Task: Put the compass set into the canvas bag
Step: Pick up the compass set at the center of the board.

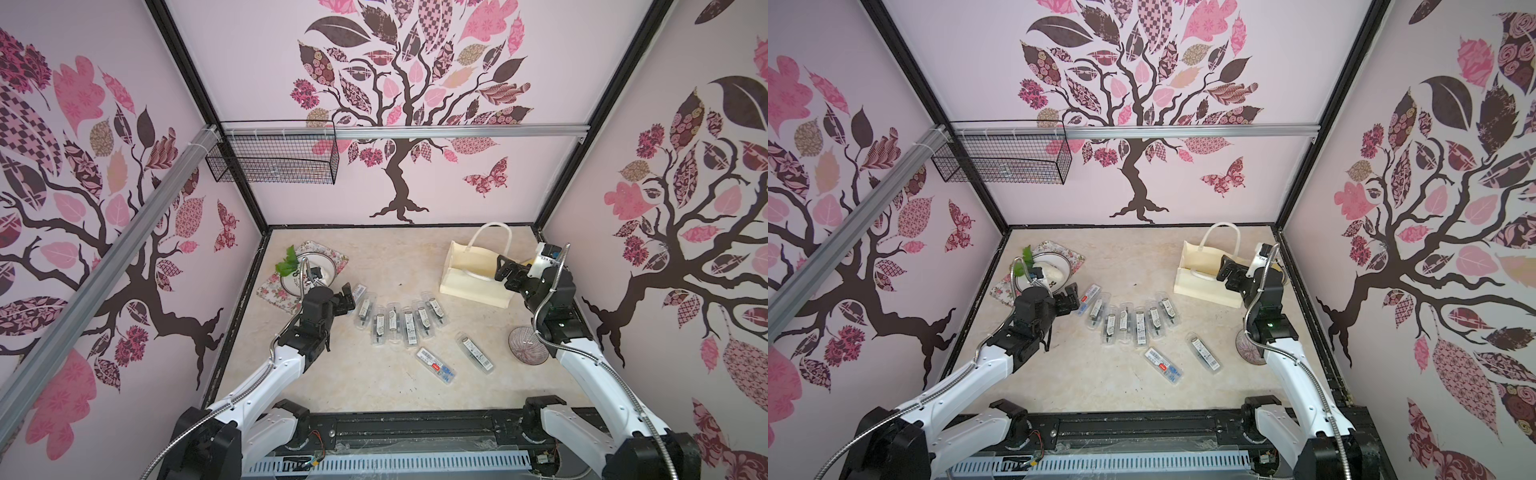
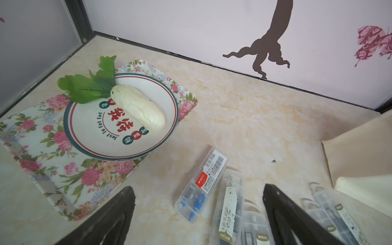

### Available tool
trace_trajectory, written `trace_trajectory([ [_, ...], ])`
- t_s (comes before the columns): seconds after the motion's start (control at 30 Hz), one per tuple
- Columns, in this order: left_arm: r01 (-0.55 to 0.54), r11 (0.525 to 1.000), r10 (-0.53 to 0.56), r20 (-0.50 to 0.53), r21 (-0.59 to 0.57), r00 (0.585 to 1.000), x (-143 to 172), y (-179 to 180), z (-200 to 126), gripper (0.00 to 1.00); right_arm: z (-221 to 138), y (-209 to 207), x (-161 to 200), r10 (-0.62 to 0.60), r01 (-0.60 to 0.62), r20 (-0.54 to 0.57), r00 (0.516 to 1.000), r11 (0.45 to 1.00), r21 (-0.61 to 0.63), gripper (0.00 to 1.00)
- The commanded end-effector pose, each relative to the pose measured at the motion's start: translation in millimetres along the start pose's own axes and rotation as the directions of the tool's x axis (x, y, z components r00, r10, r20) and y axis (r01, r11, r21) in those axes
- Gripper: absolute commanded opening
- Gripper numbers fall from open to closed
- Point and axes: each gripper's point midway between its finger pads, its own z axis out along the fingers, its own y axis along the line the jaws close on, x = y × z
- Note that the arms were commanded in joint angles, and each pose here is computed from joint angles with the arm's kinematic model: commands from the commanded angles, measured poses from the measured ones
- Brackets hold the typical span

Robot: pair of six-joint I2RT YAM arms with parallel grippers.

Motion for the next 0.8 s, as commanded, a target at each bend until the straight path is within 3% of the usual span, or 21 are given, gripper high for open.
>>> trace_trajectory([
  [0.0, 0.04, 0.999, -0.04, -0.006, 0.034, 0.999, -18, -10, -13, 0.97, -11, 39, -7, -0.007, -0.002, -0.047, 0.999, 0.983, -0.183, 1.0],
  [0.33, 0.08, 0.993, -0.077, -0.042, 0.087, 0.996, -17, -20, -19, 0.97, -39, 111, -9, -0.111, 0.082, -0.043, 0.993, 0.895, -0.438, 1.0],
  [0.6, 0.081, 0.993, -0.078, -0.04, 0.086, 0.996, -17, -20, -18, 0.97, -75, 155, -17, -0.129, 0.072, -0.038, 0.991, 0.749, -0.659, 1.0],
  [0.77, 0.084, 0.995, -0.083, -0.028, 0.06, 0.996, -16, -14, -17, 0.97, -80, 178, 10, -0.209, 0.088, -0.077, 0.975, 0.678, -0.73, 1.0],
])
